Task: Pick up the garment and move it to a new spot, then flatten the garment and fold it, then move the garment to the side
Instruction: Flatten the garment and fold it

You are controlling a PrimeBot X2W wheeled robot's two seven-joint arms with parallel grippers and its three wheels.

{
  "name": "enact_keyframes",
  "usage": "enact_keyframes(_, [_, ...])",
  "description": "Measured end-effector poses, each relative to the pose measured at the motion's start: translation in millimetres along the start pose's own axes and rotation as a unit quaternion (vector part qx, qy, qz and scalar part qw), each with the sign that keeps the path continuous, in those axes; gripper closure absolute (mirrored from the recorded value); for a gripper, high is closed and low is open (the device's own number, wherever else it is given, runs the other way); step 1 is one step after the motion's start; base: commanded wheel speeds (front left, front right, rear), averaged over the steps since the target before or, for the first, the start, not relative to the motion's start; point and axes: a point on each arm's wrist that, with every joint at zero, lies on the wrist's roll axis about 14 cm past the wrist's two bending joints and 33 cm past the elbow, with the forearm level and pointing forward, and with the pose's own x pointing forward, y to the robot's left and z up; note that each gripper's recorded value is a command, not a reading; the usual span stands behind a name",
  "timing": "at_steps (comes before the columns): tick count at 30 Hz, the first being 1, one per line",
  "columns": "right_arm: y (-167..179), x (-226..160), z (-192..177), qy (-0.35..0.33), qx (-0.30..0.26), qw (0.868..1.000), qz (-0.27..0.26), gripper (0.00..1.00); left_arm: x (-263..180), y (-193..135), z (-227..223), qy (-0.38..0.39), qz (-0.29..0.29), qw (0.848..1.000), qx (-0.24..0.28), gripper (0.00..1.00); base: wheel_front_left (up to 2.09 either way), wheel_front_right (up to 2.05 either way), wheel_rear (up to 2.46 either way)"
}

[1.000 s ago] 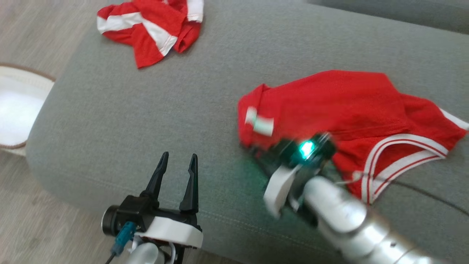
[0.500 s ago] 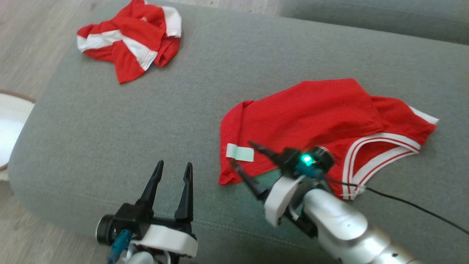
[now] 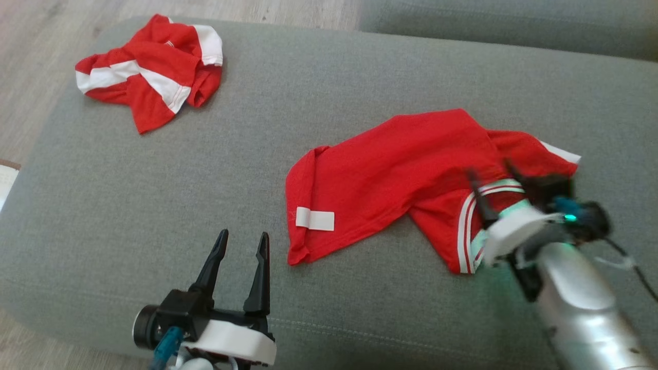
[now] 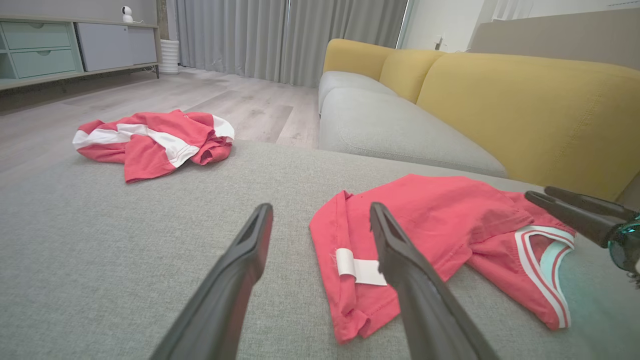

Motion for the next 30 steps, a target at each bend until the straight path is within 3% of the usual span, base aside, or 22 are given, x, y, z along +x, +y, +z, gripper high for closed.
enact_keyframes(2, [-17.4,-1.2,-10.1,0.015,0.002,1.000,-0.024,0.00,0.9,1.2,-2.5,0.005,0.002,1.000,0.000,0.00,0.00,0.00,0.00])
enact_keyframes(9, [-30.5,3.8,-39.2,0.065,0.012,0.997,-0.045,0.00,2.2,8.4,-10.2,0.019,0.013,1.000,0.000,0.00,0.00,0.00,0.00])
enact_keyframes(15, [-31.4,23.0,-35.8,0.069,0.015,0.997,-0.044,0.00,5.3,16.2,-11.5,0.023,0.025,0.999,0.003,0.00,0.00,0.00,0.00])
enact_keyframes(16, [-28.9,25.6,-34.6,0.068,0.016,0.997,-0.041,0.13,5.6,17.1,-11.1,0.022,0.026,0.999,0.004,0.00,0.00,0.00,0.00])
enact_keyframes(17, [-26.0,27.4,-33.7,0.068,0.018,0.997,-0.038,0.64,5.4,17.8,-11.5,0.023,0.028,0.999,0.004,0.00,0.00,0.00,0.00])
enact_keyframes(18, [-22.5,28.4,-33.2,0.067,0.017,0.997,-0.034,0.94,5.1,18.5,-12.3,0.024,0.029,0.999,0.004,0.00,0.00,0.00,0.00])
enact_keyframes(19, [-19.4,28.6,-33.1,0.067,0.018,0.997,-0.031,1.00,4.9,18.7,-12.5,0.024,0.029,0.999,0.005,0.00,0.00,0.00,0.00])
enact_keyframes(25, [-2.5,31.4,-20.5,0.047,0.010,0.999,-0.008,1.00,4.7,17.2,-10.8,0.021,0.026,0.999,0.005,0.00,0.00,0.00,0.00])
enact_keyframes(30, [18.8,51.5,36.3,-0.027,-0.010,0.999,0.028,1.00,3.2,16.4,-11.0,0.020,0.026,0.999,0.004,0.00,0.00,0.00,0.00])
